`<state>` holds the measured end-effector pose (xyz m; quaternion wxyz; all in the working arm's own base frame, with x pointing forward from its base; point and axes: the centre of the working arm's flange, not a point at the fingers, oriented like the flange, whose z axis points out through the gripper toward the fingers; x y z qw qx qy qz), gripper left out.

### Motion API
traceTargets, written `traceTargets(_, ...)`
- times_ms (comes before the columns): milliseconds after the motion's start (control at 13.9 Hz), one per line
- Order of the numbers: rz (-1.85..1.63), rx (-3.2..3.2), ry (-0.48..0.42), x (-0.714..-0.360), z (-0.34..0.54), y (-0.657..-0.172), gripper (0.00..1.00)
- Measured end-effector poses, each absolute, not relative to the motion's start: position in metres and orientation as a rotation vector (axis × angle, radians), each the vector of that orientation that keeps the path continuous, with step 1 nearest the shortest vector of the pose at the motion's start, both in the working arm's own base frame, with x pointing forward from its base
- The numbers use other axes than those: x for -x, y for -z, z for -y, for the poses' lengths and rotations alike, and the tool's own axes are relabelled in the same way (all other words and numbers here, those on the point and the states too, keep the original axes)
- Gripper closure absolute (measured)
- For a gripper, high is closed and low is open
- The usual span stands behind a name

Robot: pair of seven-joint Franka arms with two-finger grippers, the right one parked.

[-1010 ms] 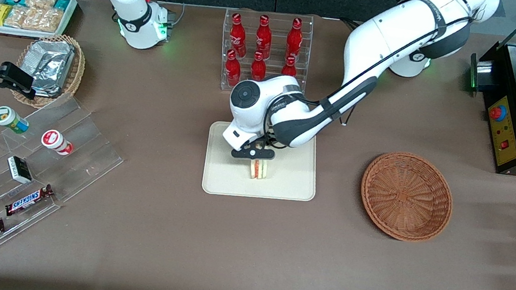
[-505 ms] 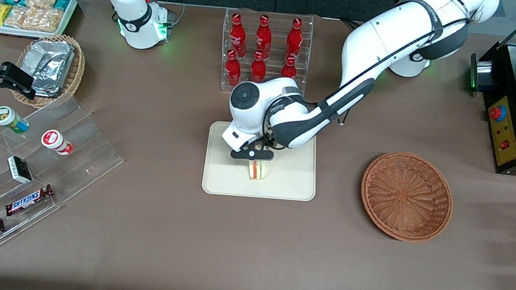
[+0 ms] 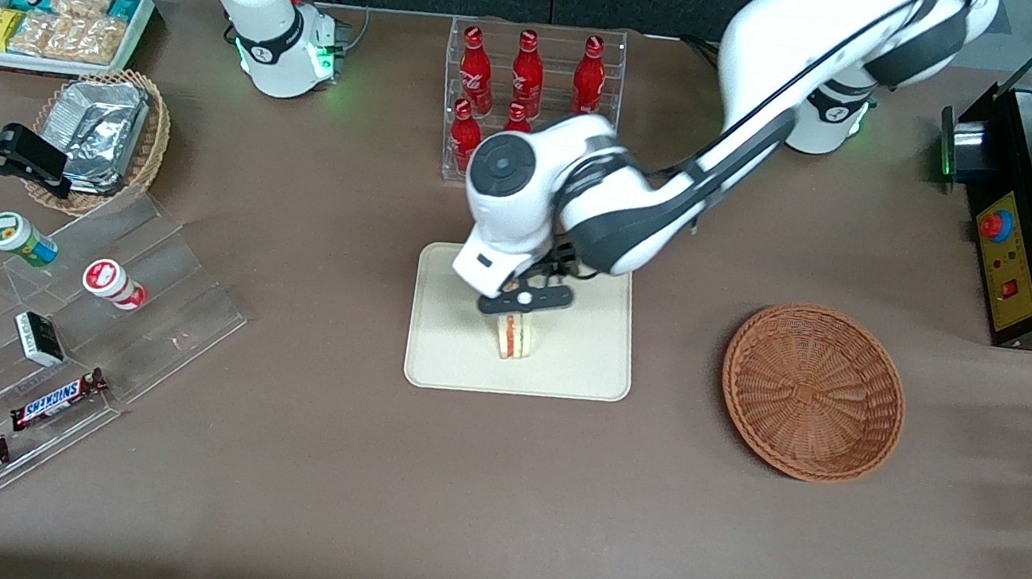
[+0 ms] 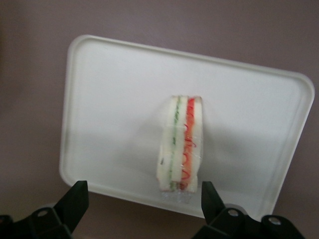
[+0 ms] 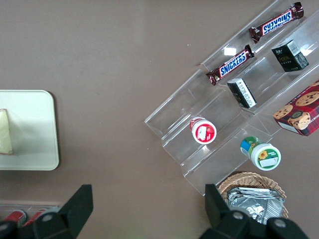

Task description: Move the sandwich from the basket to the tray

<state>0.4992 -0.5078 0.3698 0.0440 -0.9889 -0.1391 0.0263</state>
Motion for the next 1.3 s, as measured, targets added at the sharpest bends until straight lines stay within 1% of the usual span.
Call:
traceTargets(216, 0.593, 2.972, -0.034, -0.522, 0.446, -0.455, 0.0)
traceTargets(289, 0.608, 2.949, -0.037, -0.524, 0.426, -0.476, 0.0)
traceTargets(433, 0.594, 2.934, -0.077, -0.529, 0.386, -0.511, 0.0)
traceTargets(938, 0.441, 2.982, -0.224, -0.56, 0.216, -0.589, 0.0)
traceTargets(1082, 0.359, 3.014, -0.264, -0.562, 0.164, -0.607, 0.0)
traceTargets(1299, 0.194, 3.045, -0.324, -0.554, 0.102, -0.626, 0.0)
